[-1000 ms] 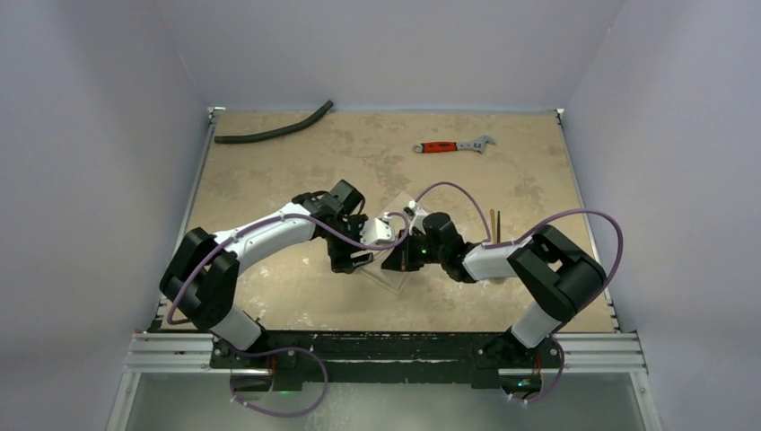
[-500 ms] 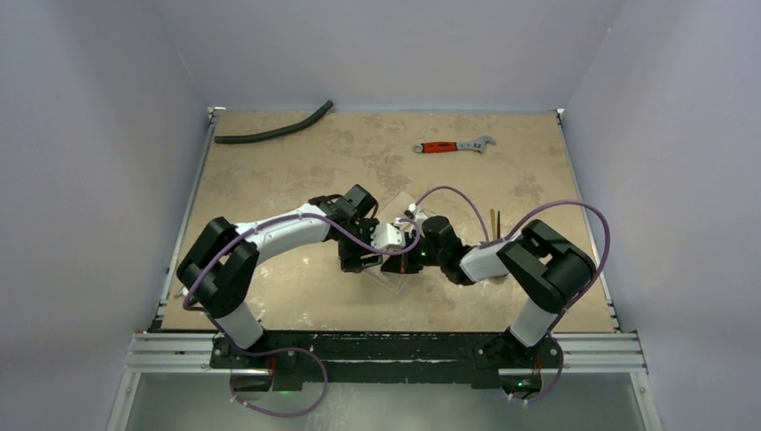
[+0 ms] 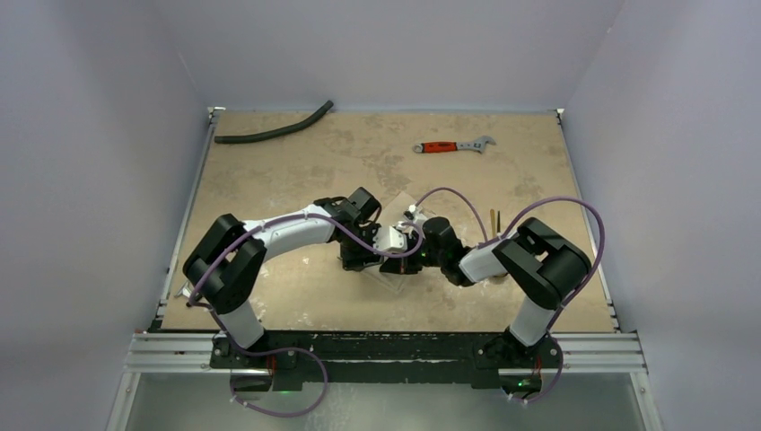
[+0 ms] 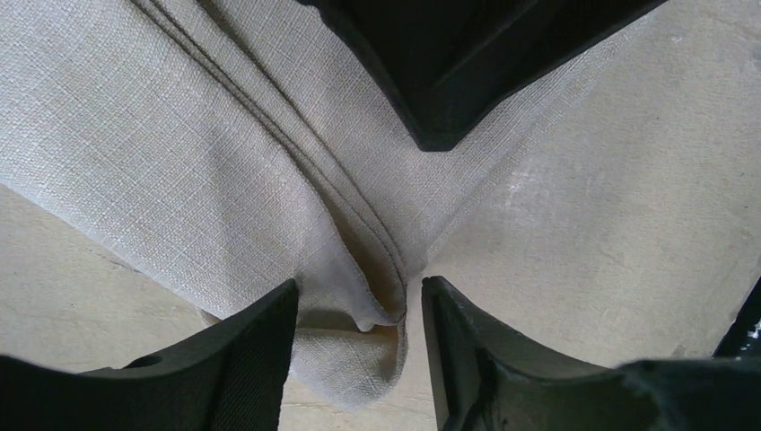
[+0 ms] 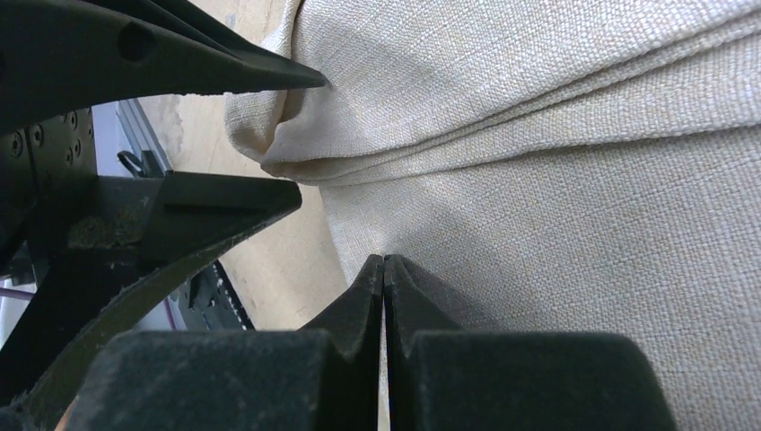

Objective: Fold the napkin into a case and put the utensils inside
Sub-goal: Smooth out the 2/3-rectangle-folded napkin at the center of the board.

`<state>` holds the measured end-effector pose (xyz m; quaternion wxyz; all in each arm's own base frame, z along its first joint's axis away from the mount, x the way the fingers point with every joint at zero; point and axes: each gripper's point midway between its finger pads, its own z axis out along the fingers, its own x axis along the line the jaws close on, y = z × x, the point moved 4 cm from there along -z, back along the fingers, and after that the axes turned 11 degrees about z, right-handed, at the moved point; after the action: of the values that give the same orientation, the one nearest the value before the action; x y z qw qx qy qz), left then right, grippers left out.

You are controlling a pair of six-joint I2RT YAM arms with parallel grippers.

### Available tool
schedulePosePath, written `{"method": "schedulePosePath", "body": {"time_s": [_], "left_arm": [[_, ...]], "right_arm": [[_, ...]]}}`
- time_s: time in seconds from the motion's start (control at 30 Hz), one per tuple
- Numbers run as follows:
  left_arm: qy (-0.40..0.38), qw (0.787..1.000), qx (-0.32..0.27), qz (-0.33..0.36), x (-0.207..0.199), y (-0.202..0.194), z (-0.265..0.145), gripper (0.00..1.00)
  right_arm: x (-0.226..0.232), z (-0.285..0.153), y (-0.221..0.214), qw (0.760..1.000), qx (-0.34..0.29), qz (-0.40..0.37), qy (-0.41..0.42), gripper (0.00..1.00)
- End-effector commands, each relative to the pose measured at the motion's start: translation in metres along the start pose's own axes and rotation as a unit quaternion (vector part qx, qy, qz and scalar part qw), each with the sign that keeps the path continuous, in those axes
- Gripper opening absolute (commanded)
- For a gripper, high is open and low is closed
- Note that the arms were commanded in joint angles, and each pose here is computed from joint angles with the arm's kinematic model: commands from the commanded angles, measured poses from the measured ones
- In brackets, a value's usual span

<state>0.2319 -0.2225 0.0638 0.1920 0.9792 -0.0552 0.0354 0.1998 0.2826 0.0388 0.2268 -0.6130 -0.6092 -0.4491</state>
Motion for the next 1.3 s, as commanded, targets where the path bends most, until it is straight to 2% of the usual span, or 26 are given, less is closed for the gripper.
{"method": "schedulePosePath", "body": {"time_s": [0.0, 0.07, 0.13, 0.27, 0.33, 0.37, 0.6, 1.07, 1.27], "left_arm": [[-0.01, 1.0, -0.005, 0.0, -0.005, 0.003, 0.0, 0.54], [-0.005, 1.0, -0.001, 0.003, -0.004, 0.002, 0.001, 0.52], [0.001, 1.0, 0.002, 0.008, -0.004, 0.002, 0.001, 0.45], [0.02, 1.0, 0.001, 0.009, 0.004, 0.008, -0.003, 0.19], [0.03, 1.0, 0.0, 0.005, 0.011, 0.014, -0.008, 0.02], [0.035, 0.999, 0.0, 0.004, 0.014, 0.016, -0.011, 0.0], [0.065, 0.998, -0.02, 0.006, 0.026, 0.042, -0.035, 0.0], [0.003, 0.999, -0.046, 0.003, -0.011, 0.062, -0.036, 0.0], [-0.008, 0.999, -0.039, 0.003, -0.021, 0.056, -0.026, 0.0]], "right_arm": [[-0.003, 0.0, -0.007, 1.0, 0.011, 0.004, 0.001, 0.0], [-0.003, 0.0, -0.007, 1.0, 0.012, 0.004, 0.002, 0.0], [-0.004, 0.0, -0.008, 1.0, 0.011, 0.005, 0.0, 0.0], [-0.005, -0.001, -0.008, 1.0, 0.008, 0.006, -0.002, 0.0], [-0.006, -0.001, -0.008, 1.0, 0.008, 0.007, -0.003, 0.0], [-0.007, -0.001, -0.009, 1.0, 0.008, 0.008, -0.004, 0.0], [-0.01, 0.001, -0.009, 1.0, 0.008, 0.01, -0.007, 0.0], [-0.014, 0.005, -0.008, 1.0, 0.004, 0.018, -0.012, 0.0], [-0.011, 0.007, -0.004, 1.0, -0.003, 0.014, -0.005, 0.0]]}}
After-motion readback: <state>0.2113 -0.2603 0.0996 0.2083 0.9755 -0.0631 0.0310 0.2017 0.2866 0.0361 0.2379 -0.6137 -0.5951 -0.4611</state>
